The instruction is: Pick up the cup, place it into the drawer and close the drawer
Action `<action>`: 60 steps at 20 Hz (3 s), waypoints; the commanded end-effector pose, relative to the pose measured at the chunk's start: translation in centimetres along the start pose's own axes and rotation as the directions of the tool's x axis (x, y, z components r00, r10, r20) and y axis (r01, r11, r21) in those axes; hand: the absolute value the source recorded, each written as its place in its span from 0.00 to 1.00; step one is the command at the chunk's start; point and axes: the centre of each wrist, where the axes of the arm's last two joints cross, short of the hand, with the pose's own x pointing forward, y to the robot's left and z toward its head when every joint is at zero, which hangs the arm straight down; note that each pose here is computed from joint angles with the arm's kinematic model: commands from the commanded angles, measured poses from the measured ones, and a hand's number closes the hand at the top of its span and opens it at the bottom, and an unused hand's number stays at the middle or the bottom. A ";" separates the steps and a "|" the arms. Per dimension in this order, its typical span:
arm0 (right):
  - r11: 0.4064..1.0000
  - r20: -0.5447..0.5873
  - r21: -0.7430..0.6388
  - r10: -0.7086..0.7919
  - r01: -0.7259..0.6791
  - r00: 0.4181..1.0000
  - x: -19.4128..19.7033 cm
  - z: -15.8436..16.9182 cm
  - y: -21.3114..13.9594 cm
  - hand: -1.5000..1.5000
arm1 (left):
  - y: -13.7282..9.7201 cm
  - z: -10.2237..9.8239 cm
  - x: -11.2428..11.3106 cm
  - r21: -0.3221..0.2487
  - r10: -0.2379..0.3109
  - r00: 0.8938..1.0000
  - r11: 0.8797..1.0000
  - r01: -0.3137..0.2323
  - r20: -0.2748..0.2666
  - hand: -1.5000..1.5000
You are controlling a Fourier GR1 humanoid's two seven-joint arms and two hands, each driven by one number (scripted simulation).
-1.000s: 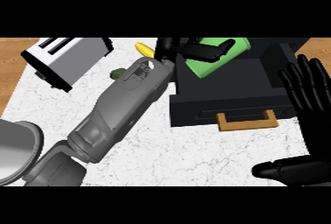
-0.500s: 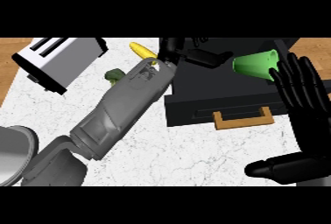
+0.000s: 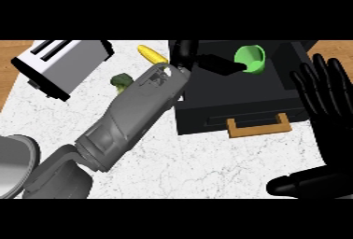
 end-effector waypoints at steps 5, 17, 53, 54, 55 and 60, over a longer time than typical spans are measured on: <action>0.999 -0.024 0.024 -0.047 0.047 0.999 -0.8 0.3 -1.1 0.00 | -0.9 -0.6 2.9 -0.011 0.219 0.970 0.976 -0.219 0.108 0.00; 0.961 -0.065 0.204 0.206 -0.189 0.976 2.0 3.3 -2.3 1.00 | 6.5 1.1 0.5 0.113 0.323 0.940 0.936 -0.334 0.105 0.00; 0.445 -0.028 0.543 0.857 -0.713 0.514 -15.1 0.2 0.6 0.00 | 26.3 22.7 -4.1 0.251 0.362 0.931 0.897 -0.363 0.052 0.00; 0.416 -0.033 0.564 0.874 -0.713 0.484 -16.6 0.0 0.8 0.00 | 24.4 24.6 -4.7 0.229 0.363 0.931 0.904 -0.362 0.042 0.00; 0.416 -0.028 0.575 0.871 -0.705 0.491 -16.4 -1.0 0.5 0.00 | 27.2 24.2 -5.7 0.231 0.367 0.929 0.900 -0.369 0.051 0.00; 0.433 -0.053 0.581 0.865 -0.689 0.498 -19.0 -1.0 -2.6 0.00 | 27.6 26.0 -5.7 0.233 0.377 0.925 0.896 -0.377 0.047 0.00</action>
